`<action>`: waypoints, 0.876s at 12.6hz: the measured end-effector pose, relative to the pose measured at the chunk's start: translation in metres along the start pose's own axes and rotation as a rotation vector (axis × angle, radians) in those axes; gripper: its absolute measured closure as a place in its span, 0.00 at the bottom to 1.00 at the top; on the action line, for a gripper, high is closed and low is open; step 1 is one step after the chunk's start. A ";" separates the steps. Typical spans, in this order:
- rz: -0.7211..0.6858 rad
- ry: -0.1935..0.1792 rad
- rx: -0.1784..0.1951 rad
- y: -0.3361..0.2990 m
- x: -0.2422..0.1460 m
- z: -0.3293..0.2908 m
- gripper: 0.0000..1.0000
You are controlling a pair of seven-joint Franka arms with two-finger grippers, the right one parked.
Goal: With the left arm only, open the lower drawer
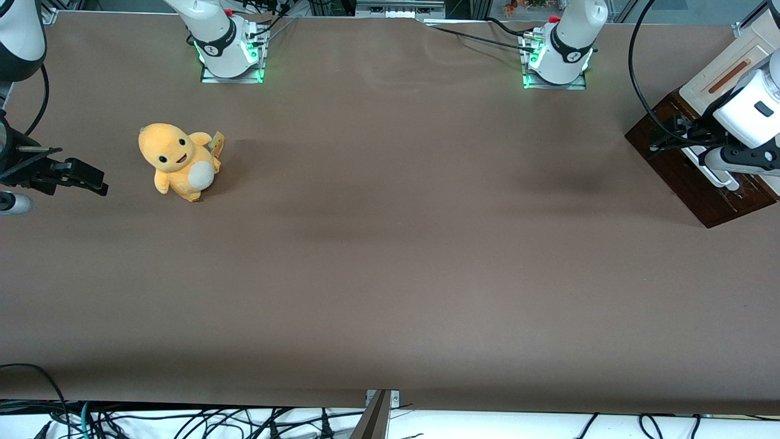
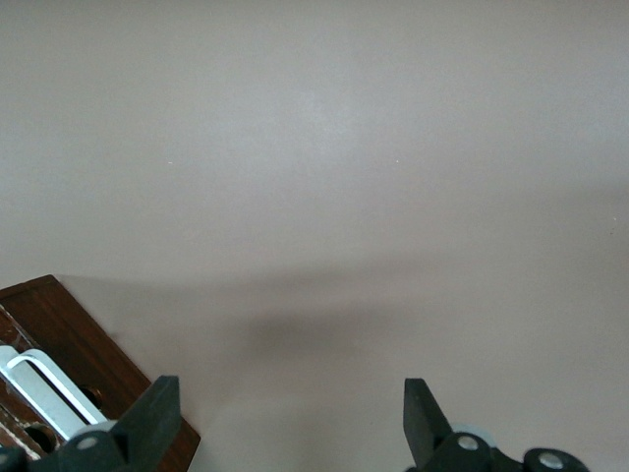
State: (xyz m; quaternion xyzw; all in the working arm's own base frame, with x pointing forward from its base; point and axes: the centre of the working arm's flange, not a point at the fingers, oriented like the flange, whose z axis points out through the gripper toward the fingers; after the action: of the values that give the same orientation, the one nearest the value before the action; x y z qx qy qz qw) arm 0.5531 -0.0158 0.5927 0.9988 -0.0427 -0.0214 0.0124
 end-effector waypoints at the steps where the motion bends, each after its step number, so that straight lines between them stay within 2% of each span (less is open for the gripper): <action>1: 0.000 -0.006 0.000 0.000 0.000 0.002 0.00; 8: 0.001 -0.012 -0.001 0.001 0.000 0.004 0.00; 11: 0.009 -0.033 -0.001 0.006 -0.002 0.005 0.00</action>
State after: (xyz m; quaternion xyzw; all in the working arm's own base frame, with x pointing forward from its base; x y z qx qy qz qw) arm 0.5503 -0.0214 0.5881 0.9981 -0.0476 -0.0380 0.0125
